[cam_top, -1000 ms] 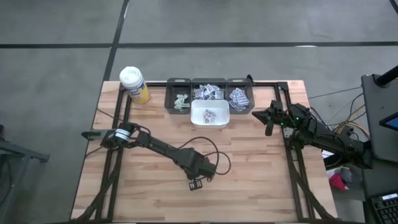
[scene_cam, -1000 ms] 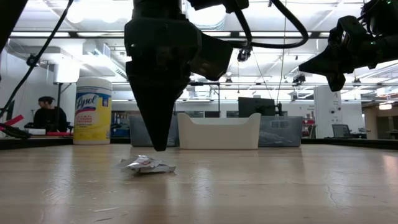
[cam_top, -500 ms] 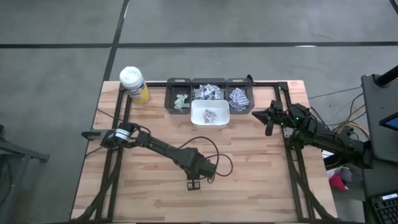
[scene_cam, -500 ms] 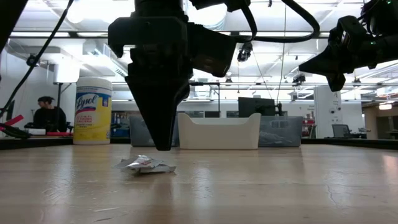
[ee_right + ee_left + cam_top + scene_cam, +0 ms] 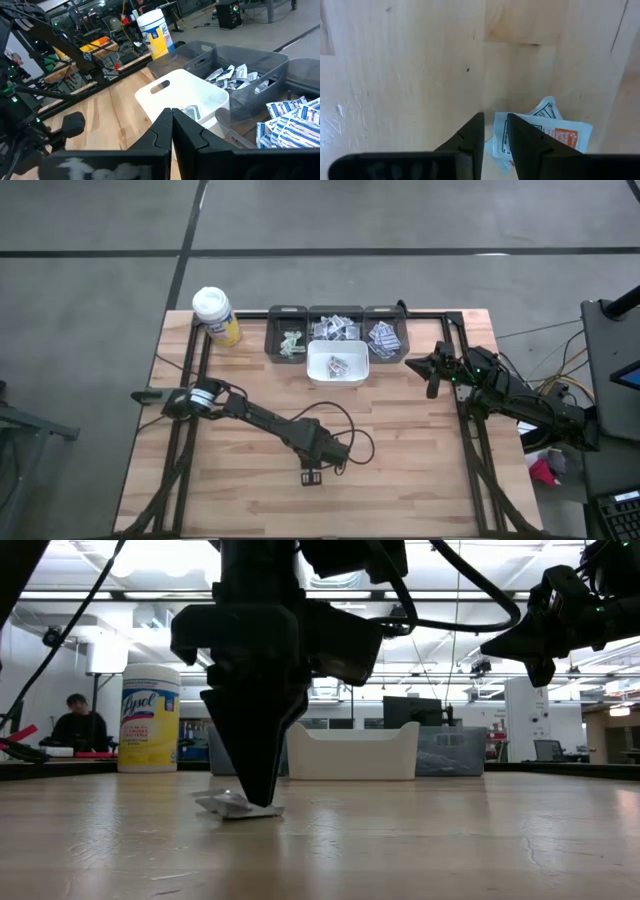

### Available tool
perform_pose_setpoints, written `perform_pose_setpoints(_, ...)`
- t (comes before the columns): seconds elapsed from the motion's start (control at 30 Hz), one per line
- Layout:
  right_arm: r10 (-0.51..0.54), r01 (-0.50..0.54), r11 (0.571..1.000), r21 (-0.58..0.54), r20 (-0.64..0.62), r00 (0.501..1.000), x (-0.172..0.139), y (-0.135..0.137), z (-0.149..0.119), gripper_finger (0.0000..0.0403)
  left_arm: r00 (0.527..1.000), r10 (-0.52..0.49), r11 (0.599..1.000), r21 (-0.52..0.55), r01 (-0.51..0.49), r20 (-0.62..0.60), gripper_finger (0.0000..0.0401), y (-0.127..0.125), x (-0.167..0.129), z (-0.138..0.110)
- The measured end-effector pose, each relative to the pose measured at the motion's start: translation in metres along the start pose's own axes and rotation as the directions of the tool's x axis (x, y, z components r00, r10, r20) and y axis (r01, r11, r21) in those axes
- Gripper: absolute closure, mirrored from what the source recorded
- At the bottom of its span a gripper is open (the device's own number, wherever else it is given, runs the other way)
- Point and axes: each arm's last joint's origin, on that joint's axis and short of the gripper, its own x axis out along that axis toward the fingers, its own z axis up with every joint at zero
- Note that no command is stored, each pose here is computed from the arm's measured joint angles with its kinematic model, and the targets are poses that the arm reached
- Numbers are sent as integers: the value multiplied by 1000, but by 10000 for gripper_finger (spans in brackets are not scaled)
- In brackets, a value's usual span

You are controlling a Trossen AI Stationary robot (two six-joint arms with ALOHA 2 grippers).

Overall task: Pick & Place First Aid Supplies
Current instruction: Put the top ointment pack into the white bin

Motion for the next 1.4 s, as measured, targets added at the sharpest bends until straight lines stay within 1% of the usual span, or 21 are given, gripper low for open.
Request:
perform_pose_setpoints(0.2, 0, 0, 1000, 0, 0, 1000, 0, 0, 0, 394, 1000, 0, 1000, 2, 0, -18, 316, 1, 8, -2)
perform_pose_setpoints(0.3, 0, 0, 1000, 0, 0, 1000, 0, 0, 0, 394, 1000, -4, 1000, 1, 4, -29, 324, 2, 10, -4)
perform_pose_setpoints(0.4, 0, 0, 1000, 0, 0, 1000, 0, 0, 0, 394, 1000, -6, 1000, 0, 6, -31, 347, 2, 11, -4)
perform_pose_setpoints(0.5, 0, 0, 1000, 0, 0, 1000, 0, 0, 0, 394, 1000, -7, 1000, -2, 7, -25, 383, 2, 12, -4)
perform_pose_setpoints(0.57, 0, 0, 1000, 0, 0, 1000, 0, 0, 0, 394, 1000, -8, 1000, -5, 8, -25, 395, 3, 12, -3)
perform_pose_setpoints(0.7, 0, 0, 1000, 0, 0, 1000, 0, 0, 0, 394, 1000, -19, 1000, -11, 18, -23, 399, 5, 9, -3)
perform_pose_setpoints(0.9, -1, 1, 1000, 0, 0, 1000, 0, 0, 0, 394, 999, -46, 998, -41, 46, -13, 401, 10, -4, -3)
perform_pose_setpoints(1.07, -1, 1, 1000, 0, 0, 1000, 0, 0, 0, 394, 999, -44, 998, -48, 43, -14, 401, 13, -9, -4)
perform_pose_setpoints(1.23, -1, 1, 1000, 0, 0, 1000, 0, 0, 0, 394, 1000, 17, 992, -129, -15, 10, 401, 22, -11, -1)
perform_pose_setpoints(1.4, 0, 0, 1000, 0, 0, 1000, 0, 0, 0, 394, 999, 33, 978, -207, -27, 25, 401, 31, -15, 2)
